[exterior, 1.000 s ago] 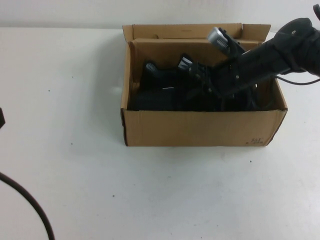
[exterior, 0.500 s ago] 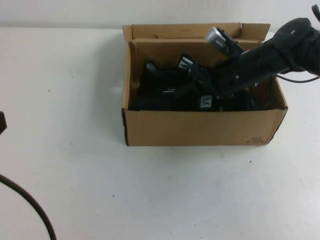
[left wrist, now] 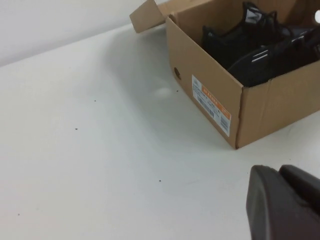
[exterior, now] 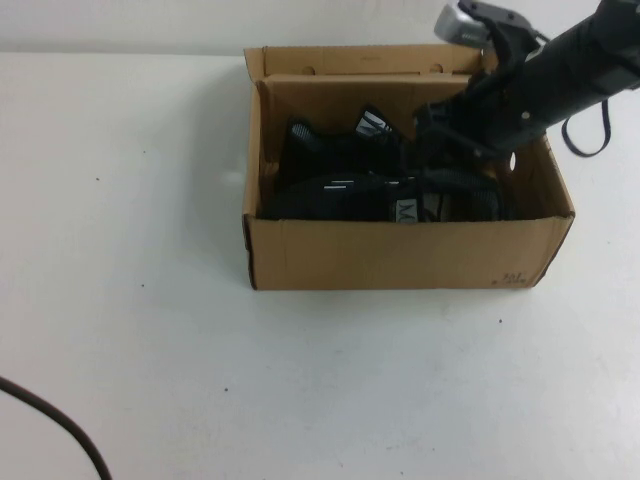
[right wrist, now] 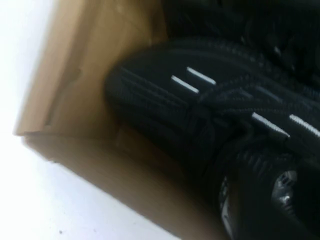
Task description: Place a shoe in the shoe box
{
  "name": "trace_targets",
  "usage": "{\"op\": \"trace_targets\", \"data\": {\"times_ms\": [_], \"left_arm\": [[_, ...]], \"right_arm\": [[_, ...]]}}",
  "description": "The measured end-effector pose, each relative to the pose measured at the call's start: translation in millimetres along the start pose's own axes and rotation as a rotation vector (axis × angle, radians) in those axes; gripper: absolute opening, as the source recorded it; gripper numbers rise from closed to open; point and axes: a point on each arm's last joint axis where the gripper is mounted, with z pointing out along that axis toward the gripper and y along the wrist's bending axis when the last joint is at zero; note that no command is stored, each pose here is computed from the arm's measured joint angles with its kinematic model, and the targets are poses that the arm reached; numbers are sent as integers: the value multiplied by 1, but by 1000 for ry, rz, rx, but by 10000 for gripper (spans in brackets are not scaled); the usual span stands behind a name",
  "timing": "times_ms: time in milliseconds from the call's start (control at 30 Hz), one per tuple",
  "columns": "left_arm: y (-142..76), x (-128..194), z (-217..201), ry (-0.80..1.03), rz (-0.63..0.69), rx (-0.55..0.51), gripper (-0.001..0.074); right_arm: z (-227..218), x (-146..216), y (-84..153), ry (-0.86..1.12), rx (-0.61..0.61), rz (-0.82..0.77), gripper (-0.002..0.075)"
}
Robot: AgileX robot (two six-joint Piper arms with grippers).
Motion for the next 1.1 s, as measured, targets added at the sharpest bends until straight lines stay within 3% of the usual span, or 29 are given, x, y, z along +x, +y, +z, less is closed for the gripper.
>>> {"op": "trace_targets", "data": {"times_ms": [67,167,500,700,933,1100], "left_arm": [[0,1,0,6,2,3,-1],[-2,3,0,28,-2,25,-1],[-16,15,-5,162,-14,171,-1],[-23,17,-20,118,26,165,-1],[-21,6,-44,-121,56,18,-1],[-17,-4,-46,-234,15,-30,-1]], "right_arm": [[-12,-1,6,-25,5,-22,114],[-30,-3,14,-64,25,-58,24],[-76,19,26,-205,129,-136,-15],[-107,67,30,-354,185,-152,-15],[-158,147,41,-581,245,-246,-15],[-193,213,46,-842,298,-344,-15]]}}
